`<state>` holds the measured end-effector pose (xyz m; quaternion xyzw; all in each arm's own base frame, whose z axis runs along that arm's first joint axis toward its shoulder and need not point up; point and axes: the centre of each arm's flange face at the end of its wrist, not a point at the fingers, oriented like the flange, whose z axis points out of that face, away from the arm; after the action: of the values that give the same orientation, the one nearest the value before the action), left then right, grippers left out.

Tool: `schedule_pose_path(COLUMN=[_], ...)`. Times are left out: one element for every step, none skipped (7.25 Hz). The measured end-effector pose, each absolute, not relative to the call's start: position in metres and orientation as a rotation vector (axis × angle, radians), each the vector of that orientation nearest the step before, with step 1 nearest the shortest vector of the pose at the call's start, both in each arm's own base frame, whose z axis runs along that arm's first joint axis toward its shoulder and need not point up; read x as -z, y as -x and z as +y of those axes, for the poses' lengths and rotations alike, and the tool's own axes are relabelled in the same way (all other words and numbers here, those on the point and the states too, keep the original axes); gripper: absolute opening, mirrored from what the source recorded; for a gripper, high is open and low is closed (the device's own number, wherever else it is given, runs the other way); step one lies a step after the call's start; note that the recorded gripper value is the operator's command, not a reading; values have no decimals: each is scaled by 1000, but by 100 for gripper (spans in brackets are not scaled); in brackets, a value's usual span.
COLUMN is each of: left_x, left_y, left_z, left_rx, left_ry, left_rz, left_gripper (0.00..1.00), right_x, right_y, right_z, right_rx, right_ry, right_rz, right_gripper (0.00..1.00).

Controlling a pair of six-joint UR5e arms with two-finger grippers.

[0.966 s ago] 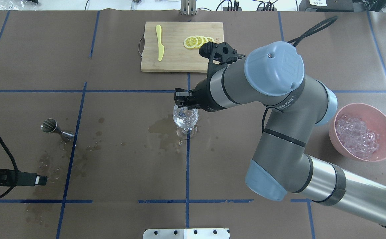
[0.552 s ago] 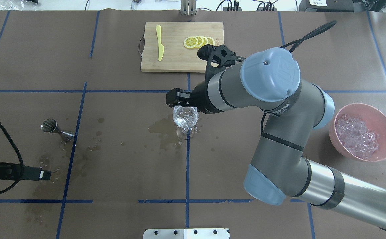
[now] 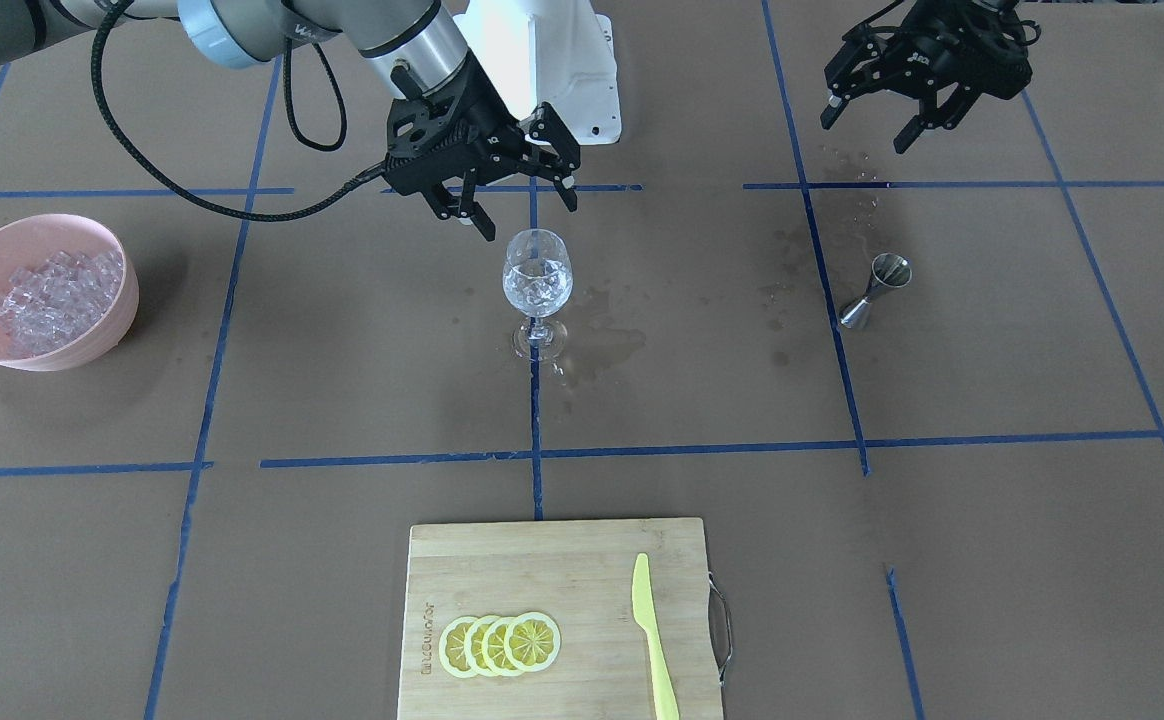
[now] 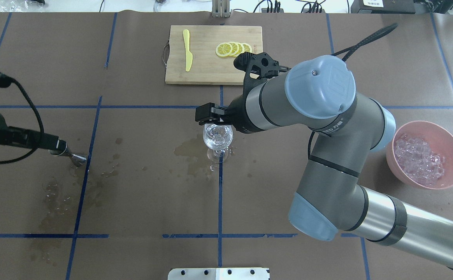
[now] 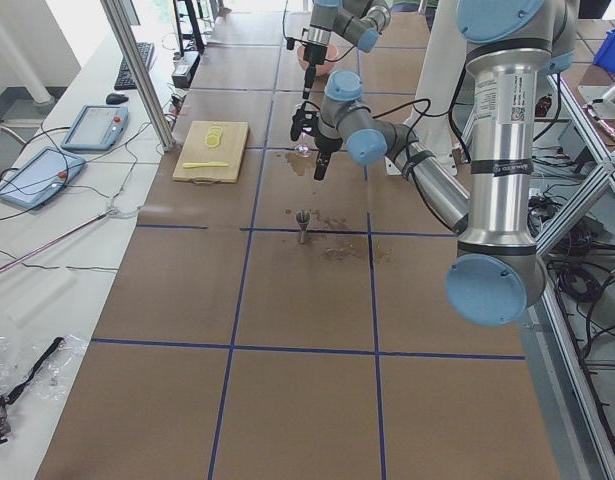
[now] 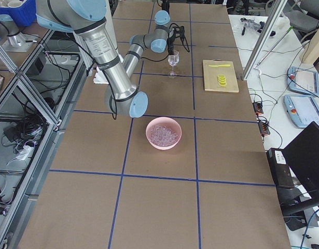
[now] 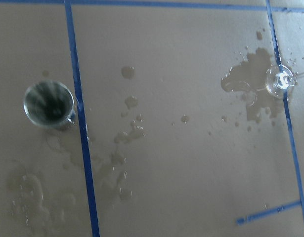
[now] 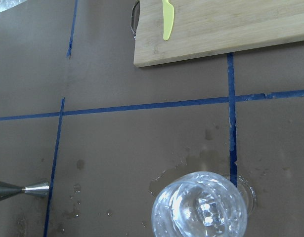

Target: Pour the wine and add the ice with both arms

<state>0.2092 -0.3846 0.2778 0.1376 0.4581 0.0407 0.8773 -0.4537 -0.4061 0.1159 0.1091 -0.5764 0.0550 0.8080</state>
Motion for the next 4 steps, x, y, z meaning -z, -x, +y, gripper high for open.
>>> schedule_pose_path(left_x=[-259, -253, -257, -269], left_y=[-199, -189, -177, -155], left_z=[-419, -445, -469, -495], left_rx=[-96, -108, -121, -131], left_ry=[-323, -348, -366, -375], left_rz=[904, 864, 829, 805], left_gripper=[100, 100, 100, 100], right_x=[-118, -122, -132, -150], right_y=[445, 431, 414, 391], right_z=[-410, -416, -427, -444], right_rx=[-126, -138, -146, -134], right_ry=[-235, -242, -257, -275], right_rz=[-1217, -1192, -1157, -1104], right_gripper=[100, 100, 100, 100])
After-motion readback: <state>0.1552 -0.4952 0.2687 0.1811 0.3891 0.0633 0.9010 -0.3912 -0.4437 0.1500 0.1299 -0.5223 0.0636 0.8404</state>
